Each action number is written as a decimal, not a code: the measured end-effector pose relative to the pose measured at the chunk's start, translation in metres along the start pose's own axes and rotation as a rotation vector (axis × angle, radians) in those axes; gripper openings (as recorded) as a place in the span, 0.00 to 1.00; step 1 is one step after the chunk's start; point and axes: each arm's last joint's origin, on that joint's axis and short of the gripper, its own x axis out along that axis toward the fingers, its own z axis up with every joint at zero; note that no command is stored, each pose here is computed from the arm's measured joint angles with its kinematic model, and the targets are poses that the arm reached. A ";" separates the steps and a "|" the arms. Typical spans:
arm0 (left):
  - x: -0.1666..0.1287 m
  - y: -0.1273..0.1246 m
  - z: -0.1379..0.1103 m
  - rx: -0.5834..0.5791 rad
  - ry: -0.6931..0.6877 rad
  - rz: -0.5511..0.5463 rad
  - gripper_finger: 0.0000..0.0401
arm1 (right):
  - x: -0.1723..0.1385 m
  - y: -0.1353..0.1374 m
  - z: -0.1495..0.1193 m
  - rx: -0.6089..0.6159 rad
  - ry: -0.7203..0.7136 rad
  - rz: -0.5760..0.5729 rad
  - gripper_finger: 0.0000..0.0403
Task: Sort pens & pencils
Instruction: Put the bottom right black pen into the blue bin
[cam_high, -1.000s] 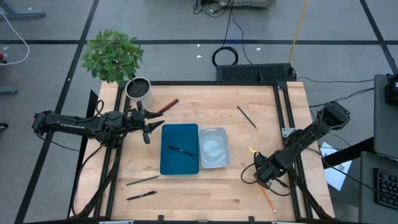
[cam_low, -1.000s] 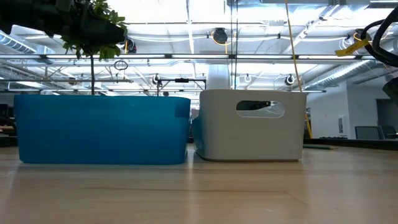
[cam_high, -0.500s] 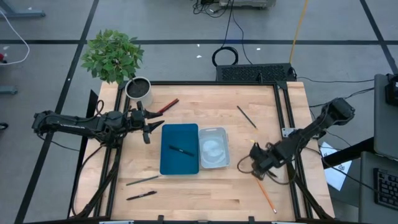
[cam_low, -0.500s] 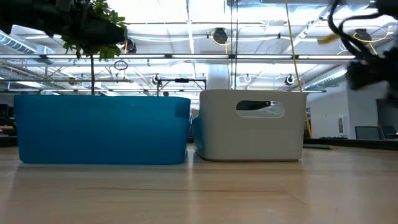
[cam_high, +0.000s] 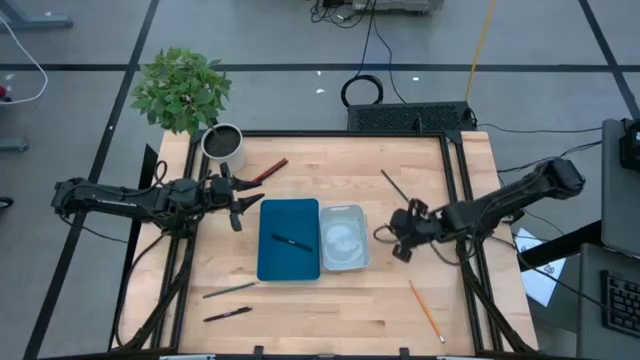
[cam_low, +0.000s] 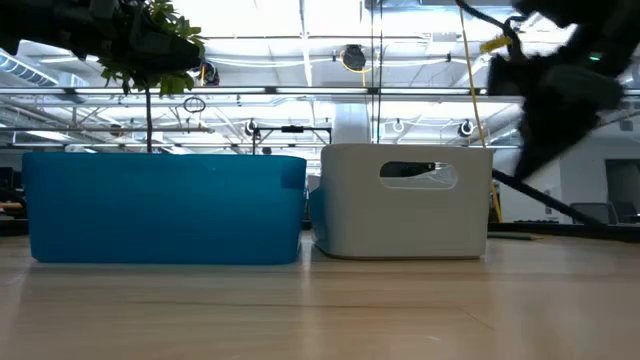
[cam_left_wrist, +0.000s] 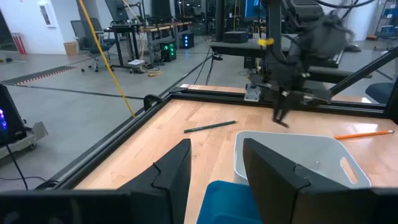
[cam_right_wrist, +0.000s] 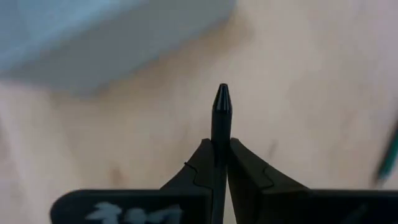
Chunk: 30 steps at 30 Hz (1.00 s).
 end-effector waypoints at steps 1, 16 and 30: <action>0.000 0.000 0.000 0.000 0.000 0.000 0.38 | -0.001 -0.003 0.006 -0.016 -0.047 -0.011 0.03; 0.009 -0.004 0.007 0.029 -0.085 -0.026 0.38 | -0.010 -0.044 0.089 -0.223 -0.801 0.152 0.03; 0.063 -0.007 0.001 0.073 -0.167 -0.178 0.38 | -0.006 -0.049 0.102 -0.278 -0.980 0.374 0.03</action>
